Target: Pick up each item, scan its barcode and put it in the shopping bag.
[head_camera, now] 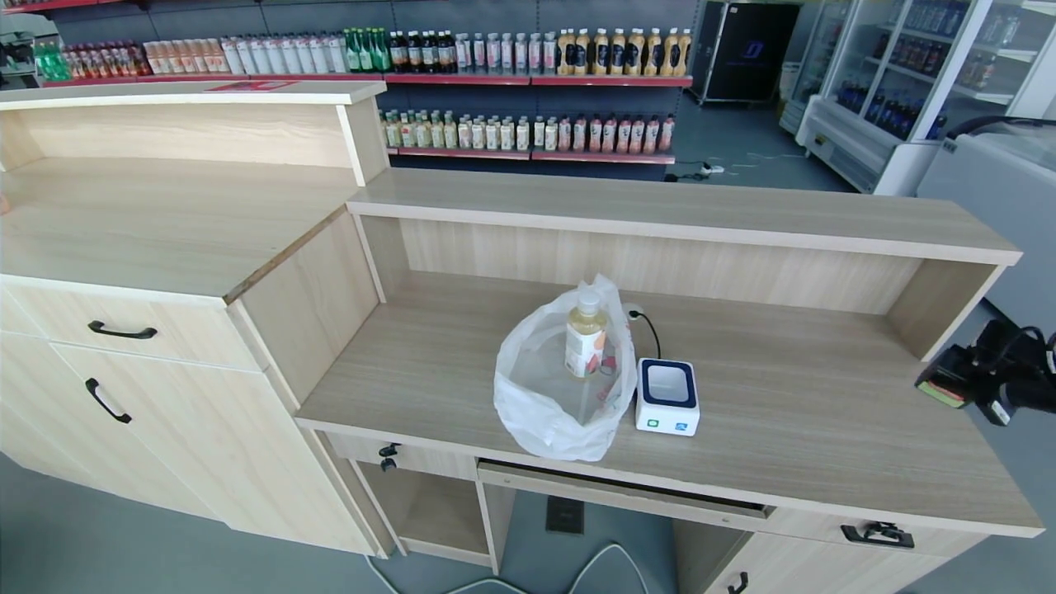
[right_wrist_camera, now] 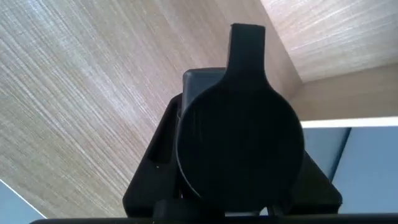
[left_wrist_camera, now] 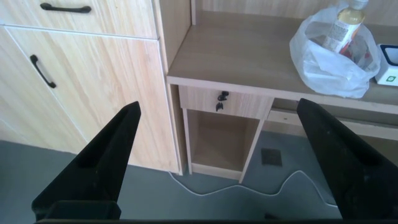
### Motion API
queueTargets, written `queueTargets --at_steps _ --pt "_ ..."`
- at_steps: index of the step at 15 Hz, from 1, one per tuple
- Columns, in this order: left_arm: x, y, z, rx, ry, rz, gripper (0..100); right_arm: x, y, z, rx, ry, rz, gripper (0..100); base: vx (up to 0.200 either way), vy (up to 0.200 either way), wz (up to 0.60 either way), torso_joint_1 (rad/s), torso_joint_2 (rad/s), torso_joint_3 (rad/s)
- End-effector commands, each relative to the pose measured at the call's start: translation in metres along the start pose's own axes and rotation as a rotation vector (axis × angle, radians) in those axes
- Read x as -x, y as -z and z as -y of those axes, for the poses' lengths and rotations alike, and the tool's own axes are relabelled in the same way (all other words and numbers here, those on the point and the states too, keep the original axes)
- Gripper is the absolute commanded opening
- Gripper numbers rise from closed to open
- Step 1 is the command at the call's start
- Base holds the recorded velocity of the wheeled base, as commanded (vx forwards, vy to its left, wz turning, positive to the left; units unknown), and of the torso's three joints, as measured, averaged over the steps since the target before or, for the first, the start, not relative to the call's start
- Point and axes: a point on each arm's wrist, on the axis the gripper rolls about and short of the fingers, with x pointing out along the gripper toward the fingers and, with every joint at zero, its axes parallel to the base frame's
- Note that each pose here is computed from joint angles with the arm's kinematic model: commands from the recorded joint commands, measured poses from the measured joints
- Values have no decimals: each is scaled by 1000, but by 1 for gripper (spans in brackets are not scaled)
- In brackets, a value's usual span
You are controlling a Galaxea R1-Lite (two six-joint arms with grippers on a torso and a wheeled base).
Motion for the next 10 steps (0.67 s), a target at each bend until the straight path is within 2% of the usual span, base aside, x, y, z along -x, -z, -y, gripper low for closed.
queueTargets --at_steps 1,2,5,6,10 --pt "0 0 0 0 0 0 100 113 -36 7 141 173 -37 0 0 0 0 0 0 0" --pt "0 0 0 0 -2 0 100 144 -51 -12 235 172 29 0 0 0 0 0 0 0" --pt "0 0 0 0 0 0 100 182 -83 -42 574 198 165 0 0 0 0 0 0 0" --pt "0 0 0 0 -2 0 100 193 -101 -64 690 201 195 0 0 0 0 0 0 0" --pt "0 0 0 0 -2 0 100 191 -173 -82 1323 303 364 0 0 0 0 0 0 0"
